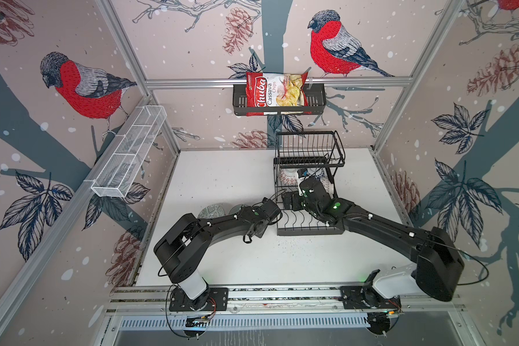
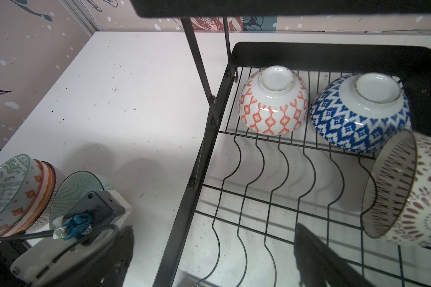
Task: Load bowls into a dish rack
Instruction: Pick up the bowl from the center of the table, then place the bowl in the dish rack.
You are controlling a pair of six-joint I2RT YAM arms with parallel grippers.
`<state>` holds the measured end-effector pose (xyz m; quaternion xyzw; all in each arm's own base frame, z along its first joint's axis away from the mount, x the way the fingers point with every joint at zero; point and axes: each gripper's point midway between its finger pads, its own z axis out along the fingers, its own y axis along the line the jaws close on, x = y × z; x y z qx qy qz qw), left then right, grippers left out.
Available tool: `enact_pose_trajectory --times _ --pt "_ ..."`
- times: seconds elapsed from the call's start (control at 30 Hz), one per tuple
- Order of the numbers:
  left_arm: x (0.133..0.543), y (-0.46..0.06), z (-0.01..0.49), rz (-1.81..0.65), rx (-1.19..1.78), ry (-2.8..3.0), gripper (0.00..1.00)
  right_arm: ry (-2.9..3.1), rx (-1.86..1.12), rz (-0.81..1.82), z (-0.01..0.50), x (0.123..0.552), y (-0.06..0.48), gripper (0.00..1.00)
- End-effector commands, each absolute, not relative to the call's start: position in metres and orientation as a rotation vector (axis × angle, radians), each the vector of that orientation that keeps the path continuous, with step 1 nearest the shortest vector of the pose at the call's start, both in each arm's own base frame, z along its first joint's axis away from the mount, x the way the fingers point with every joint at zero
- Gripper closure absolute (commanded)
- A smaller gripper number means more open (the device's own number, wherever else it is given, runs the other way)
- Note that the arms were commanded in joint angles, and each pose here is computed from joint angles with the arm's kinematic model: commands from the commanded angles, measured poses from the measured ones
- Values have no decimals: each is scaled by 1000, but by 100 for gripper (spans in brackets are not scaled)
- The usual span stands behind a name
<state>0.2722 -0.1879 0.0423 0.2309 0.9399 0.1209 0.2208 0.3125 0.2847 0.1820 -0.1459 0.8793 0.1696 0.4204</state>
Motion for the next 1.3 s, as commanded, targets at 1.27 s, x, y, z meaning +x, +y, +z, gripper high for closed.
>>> enact_pose_trajectory --times 1.27 --pt "237 -284 246 -752 724 1765 100 2068 -494 931 248 279 303 0"
